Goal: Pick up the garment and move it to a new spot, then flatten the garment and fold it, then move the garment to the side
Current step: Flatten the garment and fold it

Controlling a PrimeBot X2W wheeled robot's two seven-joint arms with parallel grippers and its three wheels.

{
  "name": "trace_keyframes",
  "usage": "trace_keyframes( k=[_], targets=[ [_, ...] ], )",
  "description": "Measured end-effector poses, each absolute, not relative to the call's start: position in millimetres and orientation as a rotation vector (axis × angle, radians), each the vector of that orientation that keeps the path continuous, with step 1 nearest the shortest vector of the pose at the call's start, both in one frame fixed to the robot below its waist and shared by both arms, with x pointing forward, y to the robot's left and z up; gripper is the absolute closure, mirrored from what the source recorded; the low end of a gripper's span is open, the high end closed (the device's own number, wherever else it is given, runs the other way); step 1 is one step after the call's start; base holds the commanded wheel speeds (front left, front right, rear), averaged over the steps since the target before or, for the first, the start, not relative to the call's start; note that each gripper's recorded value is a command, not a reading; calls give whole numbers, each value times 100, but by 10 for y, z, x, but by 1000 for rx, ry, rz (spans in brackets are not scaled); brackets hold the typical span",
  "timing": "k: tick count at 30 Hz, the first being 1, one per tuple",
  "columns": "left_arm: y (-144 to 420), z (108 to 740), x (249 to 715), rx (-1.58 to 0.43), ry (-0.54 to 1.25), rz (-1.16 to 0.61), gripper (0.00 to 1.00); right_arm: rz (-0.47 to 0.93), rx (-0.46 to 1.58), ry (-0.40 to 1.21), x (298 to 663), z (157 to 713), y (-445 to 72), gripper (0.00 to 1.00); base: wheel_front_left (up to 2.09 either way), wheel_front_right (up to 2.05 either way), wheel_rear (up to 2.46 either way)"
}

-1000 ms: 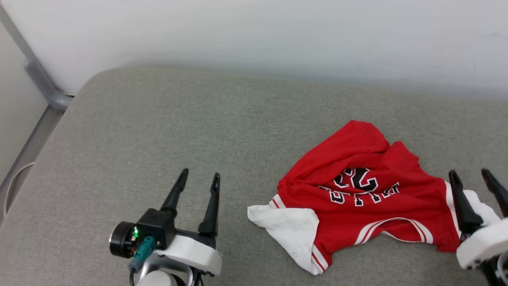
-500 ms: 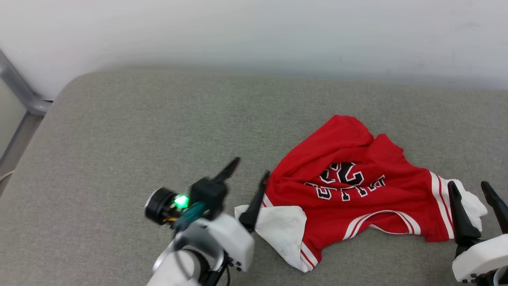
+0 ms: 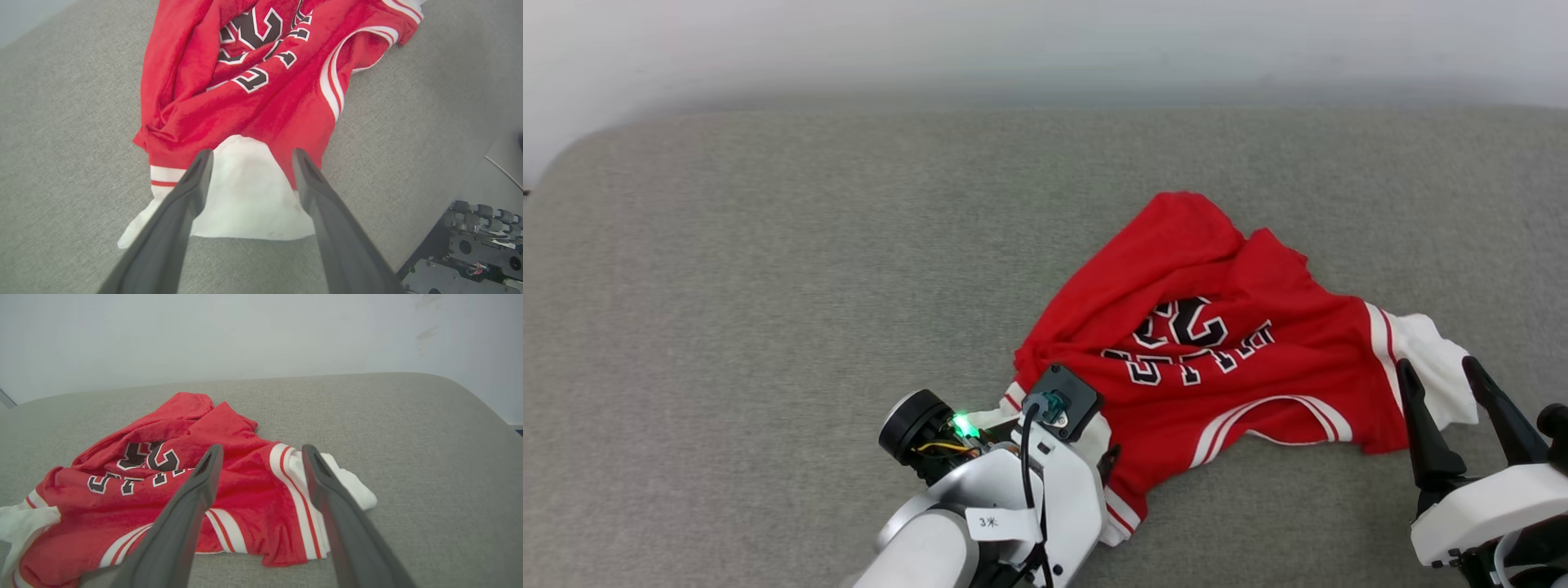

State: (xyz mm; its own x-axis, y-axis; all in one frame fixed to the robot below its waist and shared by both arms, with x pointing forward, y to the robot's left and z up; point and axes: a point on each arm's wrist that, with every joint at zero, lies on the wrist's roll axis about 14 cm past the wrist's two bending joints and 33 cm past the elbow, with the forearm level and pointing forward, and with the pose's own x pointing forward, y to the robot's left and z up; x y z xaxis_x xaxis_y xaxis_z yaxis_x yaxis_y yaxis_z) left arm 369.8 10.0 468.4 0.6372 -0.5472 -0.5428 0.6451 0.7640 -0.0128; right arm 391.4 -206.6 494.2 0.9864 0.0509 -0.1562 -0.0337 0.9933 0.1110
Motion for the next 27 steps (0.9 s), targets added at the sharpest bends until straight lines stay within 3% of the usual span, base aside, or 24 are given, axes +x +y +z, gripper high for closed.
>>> trace_keyframes(
  k=[19, 20, 21, 22, 27],
  targets=[
    [39, 4236, 3877, 285, 620, -673, 0, -11, 108, 221, 3860, 4698, -2224, 0, 0, 0, 0],
    [37, 4223, 3878, 286, 624, -675, 19, -10, 109, 223, 3865, 4691, -2220, 0, 0, 0, 0],
    [32, 4217, 3875, 286, 625, -676, 62, -10, 110, 226, 3866, 4680, -2215, 0, 0, 0, 0],
    [28, 4214, 3875, 285, 627, -677, 98, -9, 110, 229, 3867, 4671, -2212, 0, 0, 0, 0],
    [38, 4246, 3876, 270, 613, -674, 100, -3, 114, 231, 3887, 4648, -2192, 0, 0, 0, 0]
  ],
)
